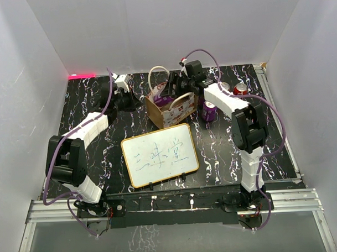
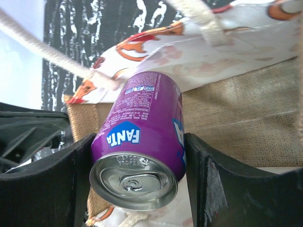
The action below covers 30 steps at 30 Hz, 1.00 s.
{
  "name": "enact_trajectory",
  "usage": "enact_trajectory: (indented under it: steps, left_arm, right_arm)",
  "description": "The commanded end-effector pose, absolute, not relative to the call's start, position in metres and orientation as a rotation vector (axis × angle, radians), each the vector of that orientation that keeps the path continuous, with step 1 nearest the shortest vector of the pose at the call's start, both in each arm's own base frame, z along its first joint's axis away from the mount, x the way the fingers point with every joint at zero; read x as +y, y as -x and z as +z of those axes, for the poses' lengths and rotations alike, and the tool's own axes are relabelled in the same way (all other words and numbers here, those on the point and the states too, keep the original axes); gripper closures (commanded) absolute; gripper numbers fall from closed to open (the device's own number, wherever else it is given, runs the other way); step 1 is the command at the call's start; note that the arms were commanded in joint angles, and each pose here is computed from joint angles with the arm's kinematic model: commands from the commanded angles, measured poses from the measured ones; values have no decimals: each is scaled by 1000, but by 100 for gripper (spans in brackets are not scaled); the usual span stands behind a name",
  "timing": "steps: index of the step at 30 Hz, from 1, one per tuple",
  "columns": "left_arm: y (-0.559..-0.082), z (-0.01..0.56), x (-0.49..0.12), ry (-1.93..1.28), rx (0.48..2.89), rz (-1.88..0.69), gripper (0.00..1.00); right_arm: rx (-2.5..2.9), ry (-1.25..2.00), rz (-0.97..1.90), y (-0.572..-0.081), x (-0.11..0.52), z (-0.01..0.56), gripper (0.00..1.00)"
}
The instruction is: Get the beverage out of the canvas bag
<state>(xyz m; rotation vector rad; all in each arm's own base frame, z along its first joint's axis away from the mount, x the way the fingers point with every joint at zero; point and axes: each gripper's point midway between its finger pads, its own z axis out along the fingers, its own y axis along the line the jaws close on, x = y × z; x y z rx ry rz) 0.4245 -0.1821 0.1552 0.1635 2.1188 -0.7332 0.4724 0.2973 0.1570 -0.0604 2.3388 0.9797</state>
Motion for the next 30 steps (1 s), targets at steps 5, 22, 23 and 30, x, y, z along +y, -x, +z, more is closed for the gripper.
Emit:
enact_trajectory:
  steps: [5, 22, 23, 30]
  left_arm:
    - [-424, 164, -175, -188, 2091, -679, 100]
    - [-424, 175, -166, -195, 2067, -616, 100]
    - [-424, 175, -167, -194, 2067, -618, 100]
    - [-423, 178, -168, -191, 2067, -630, 100]
  right_arm:
    - [2039, 148, 1122, -487, 319, 275, 85]
    - [1844, 141, 967, -498, 273, 366, 85]
    - [1820, 131, 938, -498, 262, 377, 85]
    - [1721, 37, 612, -476, 168, 412, 86]
